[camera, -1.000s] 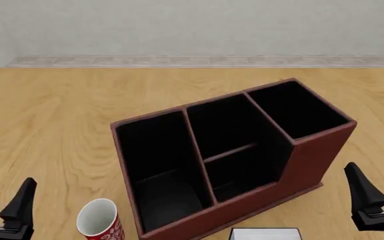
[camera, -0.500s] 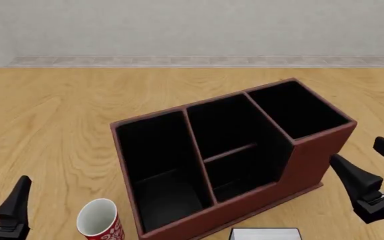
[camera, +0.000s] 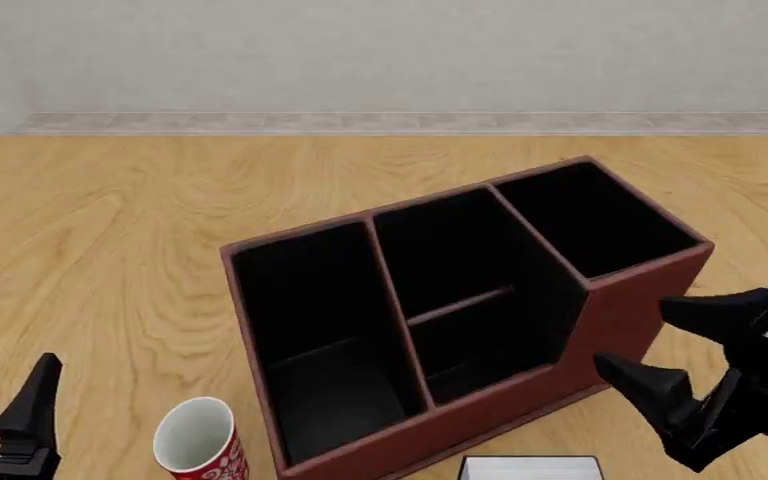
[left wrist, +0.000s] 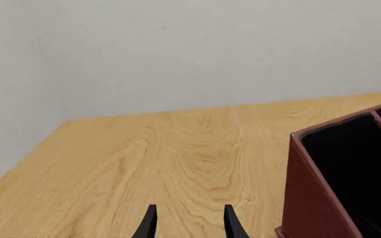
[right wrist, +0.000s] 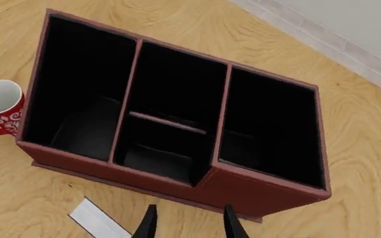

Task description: Pick up the book and place it in the right compartment of the caddy.

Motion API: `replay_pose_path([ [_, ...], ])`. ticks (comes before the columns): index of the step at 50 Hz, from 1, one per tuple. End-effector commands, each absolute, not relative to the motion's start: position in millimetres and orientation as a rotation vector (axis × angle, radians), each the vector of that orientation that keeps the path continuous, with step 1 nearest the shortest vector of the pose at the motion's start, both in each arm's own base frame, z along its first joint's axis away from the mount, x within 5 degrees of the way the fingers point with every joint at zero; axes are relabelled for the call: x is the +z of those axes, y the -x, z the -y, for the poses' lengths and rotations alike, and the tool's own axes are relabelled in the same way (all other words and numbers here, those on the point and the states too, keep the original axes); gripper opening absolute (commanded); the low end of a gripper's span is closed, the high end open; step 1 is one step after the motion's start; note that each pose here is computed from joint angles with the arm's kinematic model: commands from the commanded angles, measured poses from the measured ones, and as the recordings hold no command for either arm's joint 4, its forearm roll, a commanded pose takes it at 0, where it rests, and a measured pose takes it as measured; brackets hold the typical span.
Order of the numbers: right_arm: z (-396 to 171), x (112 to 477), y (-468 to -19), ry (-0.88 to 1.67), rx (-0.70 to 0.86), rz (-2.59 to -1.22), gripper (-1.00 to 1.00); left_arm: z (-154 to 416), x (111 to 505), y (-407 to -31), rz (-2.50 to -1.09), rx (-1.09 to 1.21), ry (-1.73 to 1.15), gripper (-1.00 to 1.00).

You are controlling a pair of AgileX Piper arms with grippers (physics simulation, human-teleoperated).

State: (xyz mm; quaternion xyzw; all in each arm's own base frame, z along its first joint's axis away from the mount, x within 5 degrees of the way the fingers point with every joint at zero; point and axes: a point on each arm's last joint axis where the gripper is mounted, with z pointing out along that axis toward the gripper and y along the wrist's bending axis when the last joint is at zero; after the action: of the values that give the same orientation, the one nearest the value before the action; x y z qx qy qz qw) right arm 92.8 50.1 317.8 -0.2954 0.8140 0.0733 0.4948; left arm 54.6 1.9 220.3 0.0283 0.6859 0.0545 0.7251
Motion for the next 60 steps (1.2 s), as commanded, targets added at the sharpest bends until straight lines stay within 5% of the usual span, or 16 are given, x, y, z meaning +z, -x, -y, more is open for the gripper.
replay_pose_path([
  [1,-65,308,-94,0.873,0.222,-2.082,1.0,-2,216,-55,-1.511,0.127,-0.058,1.0],
  [29,-84,324,-92,1.067,0.263,-2.168,1.0,-3,208,-56,-1.54,0.163,-0.084,1.0],
  [60,-138,280,-85,1.284,0.362,-2.31,1.0,-3,207,-56,-1.559,0.167,-0.074,1.0],
])
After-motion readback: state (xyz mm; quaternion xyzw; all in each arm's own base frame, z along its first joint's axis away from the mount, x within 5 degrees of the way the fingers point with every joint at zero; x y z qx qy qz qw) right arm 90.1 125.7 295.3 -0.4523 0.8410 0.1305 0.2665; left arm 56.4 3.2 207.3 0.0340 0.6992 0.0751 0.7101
